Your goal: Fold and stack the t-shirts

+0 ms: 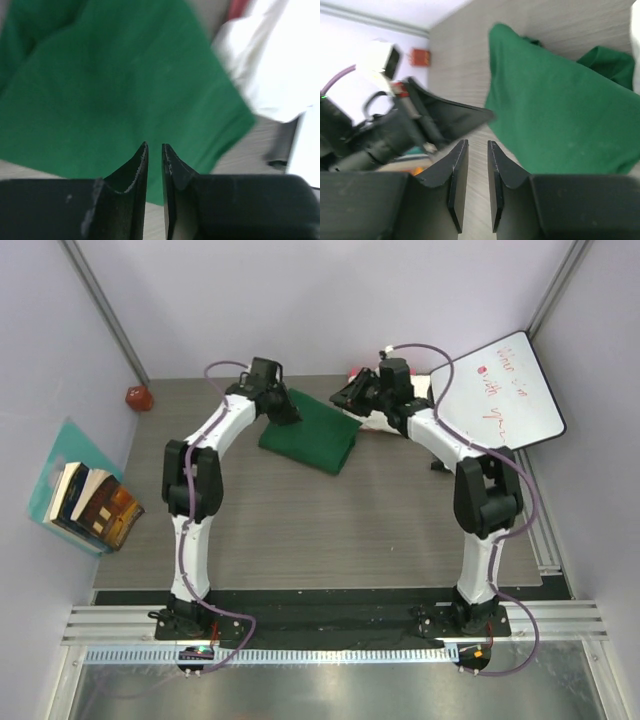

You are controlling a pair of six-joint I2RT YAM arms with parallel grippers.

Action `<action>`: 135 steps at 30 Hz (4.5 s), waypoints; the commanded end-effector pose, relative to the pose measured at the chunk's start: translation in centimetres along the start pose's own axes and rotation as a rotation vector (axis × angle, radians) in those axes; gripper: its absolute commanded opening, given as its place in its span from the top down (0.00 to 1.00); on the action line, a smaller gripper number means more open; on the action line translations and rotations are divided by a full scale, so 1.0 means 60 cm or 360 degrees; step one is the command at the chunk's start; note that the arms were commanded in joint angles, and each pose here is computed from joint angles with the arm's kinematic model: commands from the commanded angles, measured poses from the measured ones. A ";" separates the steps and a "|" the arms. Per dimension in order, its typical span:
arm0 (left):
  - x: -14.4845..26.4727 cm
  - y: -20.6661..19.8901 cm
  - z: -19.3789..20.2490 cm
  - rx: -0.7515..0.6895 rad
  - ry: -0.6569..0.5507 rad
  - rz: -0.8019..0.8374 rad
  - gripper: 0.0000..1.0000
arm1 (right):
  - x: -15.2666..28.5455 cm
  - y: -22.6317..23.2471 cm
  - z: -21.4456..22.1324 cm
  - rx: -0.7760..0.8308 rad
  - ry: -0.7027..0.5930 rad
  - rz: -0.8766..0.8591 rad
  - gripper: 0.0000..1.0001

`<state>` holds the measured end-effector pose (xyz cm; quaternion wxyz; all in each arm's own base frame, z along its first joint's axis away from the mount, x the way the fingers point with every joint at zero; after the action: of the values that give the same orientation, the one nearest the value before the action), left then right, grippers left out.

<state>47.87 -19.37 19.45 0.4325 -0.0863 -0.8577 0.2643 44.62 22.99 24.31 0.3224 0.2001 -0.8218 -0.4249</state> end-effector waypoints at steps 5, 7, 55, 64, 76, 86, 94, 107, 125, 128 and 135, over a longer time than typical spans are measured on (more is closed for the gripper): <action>-0.086 0.036 0.055 -0.0133 0.0144 -0.0126 0.85 | -0.104 -0.102 0.055 0.0057 0.0220 0.0283 0.78; -0.098 0.049 0.061 -0.0149 0.0145 -0.0185 0.85 | -0.115 -0.130 0.070 0.0051 0.0240 0.0349 0.80; 0.131 0.027 0.165 -0.0391 0.0142 -0.0466 0.55 | 0.072 -0.100 0.175 0.0302 0.0366 0.0489 0.74; 0.102 0.129 0.227 -0.0350 0.0234 -0.0810 0.77 | 0.029 -0.150 0.221 0.0264 0.0485 0.0534 0.76; 0.143 0.198 0.265 -0.0247 0.0293 -0.1035 0.85 | 0.002 -0.208 0.265 0.0195 0.0576 0.0624 0.79; 0.189 0.167 0.236 -0.0251 0.0162 -0.0792 0.38 | 0.016 -0.220 0.270 0.0211 0.0575 0.0653 0.73; 0.259 0.157 0.163 -0.0050 0.0021 -0.0513 0.20 | 0.075 -0.197 0.217 0.0185 0.0457 0.0466 0.64; 0.283 0.211 0.265 0.0211 0.0077 -0.0413 0.18 | 0.074 -0.147 0.180 0.0134 0.0483 0.0074 0.50; 0.262 0.226 0.297 0.0340 0.0090 -0.0335 0.16 | 0.065 -0.206 0.226 -0.0368 0.0681 -0.0461 0.41; 0.257 0.225 0.293 0.0330 0.0101 -0.0342 0.16 | 0.064 -0.226 0.237 -0.0365 0.0694 -0.0365 0.41; 0.245 0.230 0.294 0.0326 0.0146 -0.0372 0.18 | 0.048 -0.250 0.259 -0.0341 0.0803 -0.0293 0.43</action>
<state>22.65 -8.58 12.93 0.5229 0.0618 -0.8011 0.2846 32.15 21.19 7.00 0.4916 0.3165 -0.6392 -0.4996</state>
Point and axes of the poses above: each gripper's point midway between its finger pads, its own x axis back along the fingers, its own y axis along the line the jaws close on, z = x × y, the point moved 8 cm from there along x, back along the fingers, and after that the axes turned 3 degrees about -x, right-handed, at the moved point
